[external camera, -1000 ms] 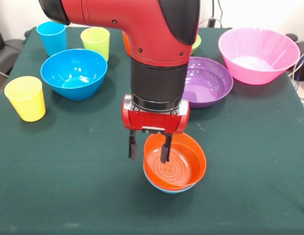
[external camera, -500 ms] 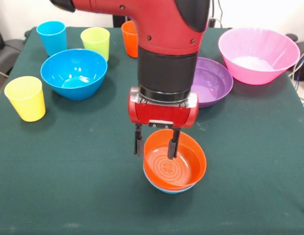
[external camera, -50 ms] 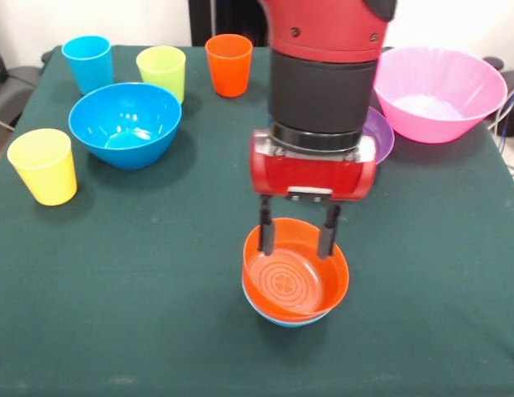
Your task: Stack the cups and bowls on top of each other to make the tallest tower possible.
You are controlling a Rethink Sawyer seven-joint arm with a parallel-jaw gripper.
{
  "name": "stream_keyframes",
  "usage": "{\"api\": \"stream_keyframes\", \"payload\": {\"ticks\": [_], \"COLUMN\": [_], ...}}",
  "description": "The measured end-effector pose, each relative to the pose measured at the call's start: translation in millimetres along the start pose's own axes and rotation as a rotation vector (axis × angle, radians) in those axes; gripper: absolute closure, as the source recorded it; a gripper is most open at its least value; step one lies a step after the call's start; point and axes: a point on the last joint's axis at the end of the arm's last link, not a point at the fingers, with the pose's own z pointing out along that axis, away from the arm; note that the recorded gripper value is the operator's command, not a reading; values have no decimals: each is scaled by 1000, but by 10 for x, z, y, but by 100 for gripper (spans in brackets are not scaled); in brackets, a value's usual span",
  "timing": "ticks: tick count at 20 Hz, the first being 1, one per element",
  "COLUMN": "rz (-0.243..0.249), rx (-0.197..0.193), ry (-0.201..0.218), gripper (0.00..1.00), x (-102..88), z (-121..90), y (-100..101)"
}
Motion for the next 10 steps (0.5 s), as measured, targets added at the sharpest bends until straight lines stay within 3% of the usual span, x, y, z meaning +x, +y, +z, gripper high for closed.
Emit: {"api": "stream_keyframes", "payload": {"ticks": [10], "rz": [-39], "rx": [-15], "ry": [23], "gripper": [0], "x": [147], "z": [135], "y": [358]}}
